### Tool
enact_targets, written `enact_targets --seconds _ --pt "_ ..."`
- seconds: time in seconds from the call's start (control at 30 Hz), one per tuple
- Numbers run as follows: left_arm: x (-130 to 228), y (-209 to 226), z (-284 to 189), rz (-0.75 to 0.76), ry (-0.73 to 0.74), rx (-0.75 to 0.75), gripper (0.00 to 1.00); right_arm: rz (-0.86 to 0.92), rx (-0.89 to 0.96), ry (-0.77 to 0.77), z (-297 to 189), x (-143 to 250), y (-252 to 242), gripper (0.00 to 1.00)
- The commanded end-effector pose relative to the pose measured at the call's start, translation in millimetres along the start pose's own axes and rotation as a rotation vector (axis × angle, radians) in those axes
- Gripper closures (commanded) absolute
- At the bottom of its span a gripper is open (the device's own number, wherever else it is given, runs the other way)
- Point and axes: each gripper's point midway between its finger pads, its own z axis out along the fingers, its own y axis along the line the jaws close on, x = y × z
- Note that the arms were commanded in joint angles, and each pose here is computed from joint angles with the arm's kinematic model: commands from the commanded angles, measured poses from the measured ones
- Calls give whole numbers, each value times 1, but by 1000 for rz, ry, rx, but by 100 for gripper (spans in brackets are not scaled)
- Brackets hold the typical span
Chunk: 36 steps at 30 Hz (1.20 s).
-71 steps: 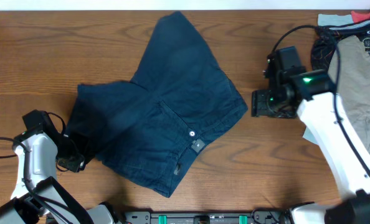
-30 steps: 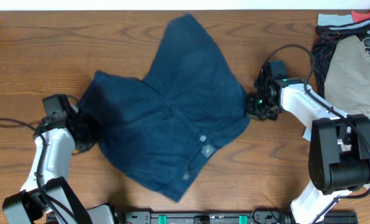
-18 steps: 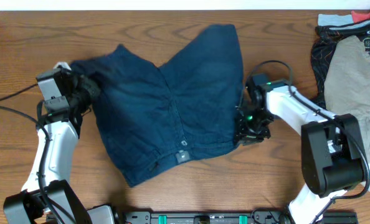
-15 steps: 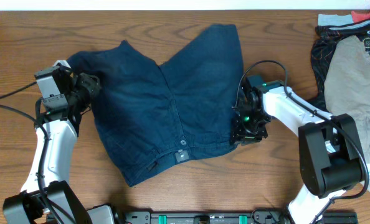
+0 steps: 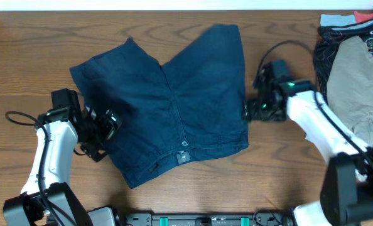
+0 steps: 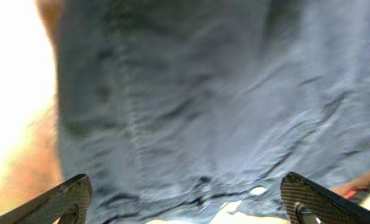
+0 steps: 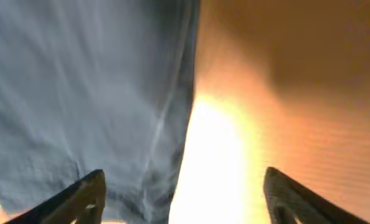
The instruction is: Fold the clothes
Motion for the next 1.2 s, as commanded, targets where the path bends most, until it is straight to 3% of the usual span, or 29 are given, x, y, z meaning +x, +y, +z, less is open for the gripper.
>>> enact_targets --seconds 0.0,0.2,0.4,0.57,0.67,0.83,0.87,0.9,0.93,1.07,1.17 --pt "4 17 6 26 -2 -86 2 -26 48 -149 -14 -33 -14 20" --pt "25 31 28 43 52 -121 2 -59 2 -296 -6 -75 -3 21" --pt "38 46 47 50 74 -135 2 -63 -22 -291 24 -84 -1 22" --pt "36 49 56 62 52 -119 1 -86 -153 -272 52 -87 20 27" --pt "33 48 58 69 37 -110 12 -89 -201 -253 65 -84 26 38" --pt "25 42 59 84 6 -88 56 -69 -190 -184 87 -70 20 68" --pt "24 42 59 86 1 -85 67 -65 -183 -164 90 -66 18 80" --pt "22 40 59 89 -5 -81 76 -58 -168 -141 92 -60 15 98" --pt "20 39 59 94 -14 -75 91 -47 -137 -117 94 -54 8 99" --pt "4 27 55 113 -73 -37 94 25 -10 -14 94 -29 -19 99" --pt "-18 9 45 137 -146 11 94 89 -22 86 90 -5 -19 99"
